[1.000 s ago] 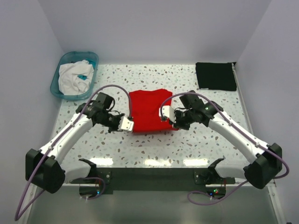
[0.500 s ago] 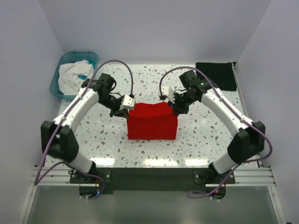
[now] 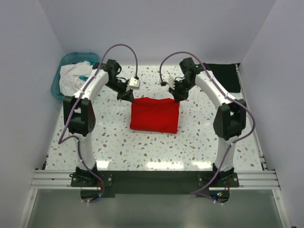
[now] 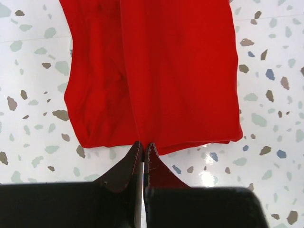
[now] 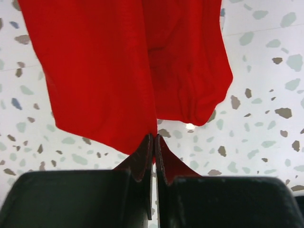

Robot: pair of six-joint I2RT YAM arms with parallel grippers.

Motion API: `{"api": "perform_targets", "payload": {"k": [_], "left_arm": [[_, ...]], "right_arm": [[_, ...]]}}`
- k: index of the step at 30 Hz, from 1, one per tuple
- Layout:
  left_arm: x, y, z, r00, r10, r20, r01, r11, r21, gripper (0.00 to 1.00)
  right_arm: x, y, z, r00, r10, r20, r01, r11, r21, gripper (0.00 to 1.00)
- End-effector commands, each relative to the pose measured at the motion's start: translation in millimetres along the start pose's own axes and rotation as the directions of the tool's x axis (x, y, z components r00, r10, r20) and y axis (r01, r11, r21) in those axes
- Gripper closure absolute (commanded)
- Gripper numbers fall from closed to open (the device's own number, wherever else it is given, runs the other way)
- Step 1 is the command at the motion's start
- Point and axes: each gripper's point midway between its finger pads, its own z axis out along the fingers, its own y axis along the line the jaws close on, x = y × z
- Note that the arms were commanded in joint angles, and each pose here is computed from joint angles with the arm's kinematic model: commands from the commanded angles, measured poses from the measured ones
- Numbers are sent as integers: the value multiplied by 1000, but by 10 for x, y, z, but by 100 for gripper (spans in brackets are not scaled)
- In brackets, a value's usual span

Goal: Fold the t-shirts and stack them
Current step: Fold the tshirt

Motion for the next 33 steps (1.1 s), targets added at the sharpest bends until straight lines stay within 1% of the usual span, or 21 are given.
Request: {"api": "perform_targets", "payload": {"k": [1,4,6,9,12,15,17,19,21,22,23,24,25,26,27,28,29,30,31,32,33], "left_arm": [[-18,218,-42,999,11,38,-10,1000,-28,100],[-26,416,-56,998,37,45,-34,997,-68,100],[47,501,-3,999,28,40,-25,997,-75,100],[172,564,166,999,30,19,-28,998,-62,100],[378,515,428,999,-22,-31,21,1000,-19,100],[548,535,671,995,-79,-56,78,997,-25,100],[645,439,807,990,-119,-80,119,993,-1,100],[739,320,897,983,-154,-99,157,987,19,100],[740,204,899,981,-159,-107,163,986,30,100],[835,28,941,975,-190,-119,198,978,59,100],[836,-73,943,974,-194,-115,203,976,73,100],[838,-151,937,975,-193,-110,201,976,77,100],[854,-364,900,972,-206,-114,216,972,88,100],[838,-462,889,972,-210,-107,220,971,92,100],[831,-552,865,972,-212,-101,221,971,94,100],[816,-742,815,971,-218,-99,228,968,103,100],[787,-840,796,971,-224,-86,233,966,112,100],[765,-964,761,968,-235,-85,245,961,125,100],[726,-1127,702,971,-228,-77,237,963,132,100],[688,-1217,677,971,-230,-66,237,962,138,100],[669,-1307,644,971,-232,-65,239,961,142,95]], "right_arm": [[14,-198,4,1000,-6,2,6,1000,-6,100],[23,-351,97,1000,3,3,-3,1000,2,100],[67,-447,153,1000,4,-9,-4,1000,21,100],[185,-623,424,999,21,-32,-20,999,38,100],[268,-722,585,998,40,-53,-37,998,45,100],[411,-797,805,995,58,-83,-53,997,55,100],[526,-743,945,991,70,-112,-66,997,39,100],[527,-700,1026,991,61,-118,-57,998,36,100],[538,-571,1100,991,51,-124,-49,999,19,100],[544,-508,1125,991,50,-124,-49,999,8,100],[604,-355,1189,989,56,-134,-60,998,-26,100],[514,-270,1170,992,40,-121,-43,999,-27,100],[611,-78,1222,989,50,-139,-59,996,-63,100],[589,36,1235,990,49,-129,-59,995,-80,100],[476,136,1169,994,35,-106,-43,996,-72,100],[598,365,1213,991,50,-128,-64,991,-114,100],[603,489,1205,991,51,-127,-68,990,-126,100],[479,608,1096,995,44,-90,-55,991,-122,100],[599,830,1104,992,64,-110,-81,984,-160,100],[566,954,1062,993,60,-100,-76,983,-170,100],[475,1056,931,995,67,-67,-77,984,-164,100]]}}
